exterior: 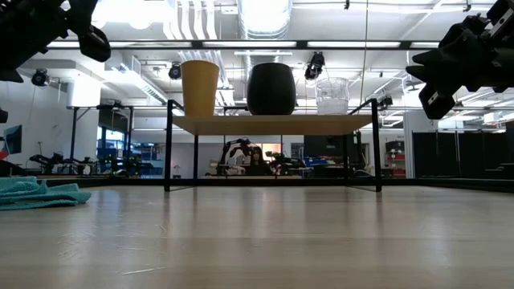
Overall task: Stack small to large cups/mugs on shelf
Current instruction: Return to Home Position
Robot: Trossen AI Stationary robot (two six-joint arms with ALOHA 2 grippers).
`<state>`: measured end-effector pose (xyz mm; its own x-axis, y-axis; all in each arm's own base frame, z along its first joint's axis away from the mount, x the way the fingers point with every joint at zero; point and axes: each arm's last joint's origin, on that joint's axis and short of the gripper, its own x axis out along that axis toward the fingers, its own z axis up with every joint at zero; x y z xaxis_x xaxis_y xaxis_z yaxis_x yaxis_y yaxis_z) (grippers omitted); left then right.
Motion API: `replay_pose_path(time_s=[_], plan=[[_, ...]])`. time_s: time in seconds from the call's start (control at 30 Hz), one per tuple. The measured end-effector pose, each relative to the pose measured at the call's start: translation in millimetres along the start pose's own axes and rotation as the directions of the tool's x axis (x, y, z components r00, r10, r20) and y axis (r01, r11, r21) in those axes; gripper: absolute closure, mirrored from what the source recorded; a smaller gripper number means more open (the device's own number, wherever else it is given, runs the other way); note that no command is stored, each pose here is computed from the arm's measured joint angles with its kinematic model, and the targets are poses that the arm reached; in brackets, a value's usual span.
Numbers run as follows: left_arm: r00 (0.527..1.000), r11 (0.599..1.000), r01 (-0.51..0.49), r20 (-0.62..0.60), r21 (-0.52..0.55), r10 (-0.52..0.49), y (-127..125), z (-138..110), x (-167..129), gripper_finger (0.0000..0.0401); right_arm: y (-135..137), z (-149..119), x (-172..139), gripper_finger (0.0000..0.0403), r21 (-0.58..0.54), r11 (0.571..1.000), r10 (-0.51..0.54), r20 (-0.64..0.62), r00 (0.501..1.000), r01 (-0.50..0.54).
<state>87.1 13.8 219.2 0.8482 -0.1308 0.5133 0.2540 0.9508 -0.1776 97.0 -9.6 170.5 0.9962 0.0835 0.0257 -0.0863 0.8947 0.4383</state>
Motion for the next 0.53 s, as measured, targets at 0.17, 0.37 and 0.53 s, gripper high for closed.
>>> replay_pose_path(time_s=[0.17,0.37,0.53], plan=[[1.0,1.0,0.0,0.0,0.0,0.0,0.0,0.0,0.0,0.0338,0.0,0.0,0.0,0.0327,0.0,1.0,0.0,0.0,1.0,0.0],[1.0,1.0,0.0,0.0,0.0,0.0,0.0,0.0,0.0,0.0338,0.0,0.0,0.0,0.0334,0.0,1.0,0.0,0.0,1.0,0.0],[1.0,1.0,0.0,0.0,0.0,0.0,0.0,0.0,0.0,0.0338,0.0,0.0,0.0,0.0333,0.0,1.0,0.0,0.0,1.0,0.0]])
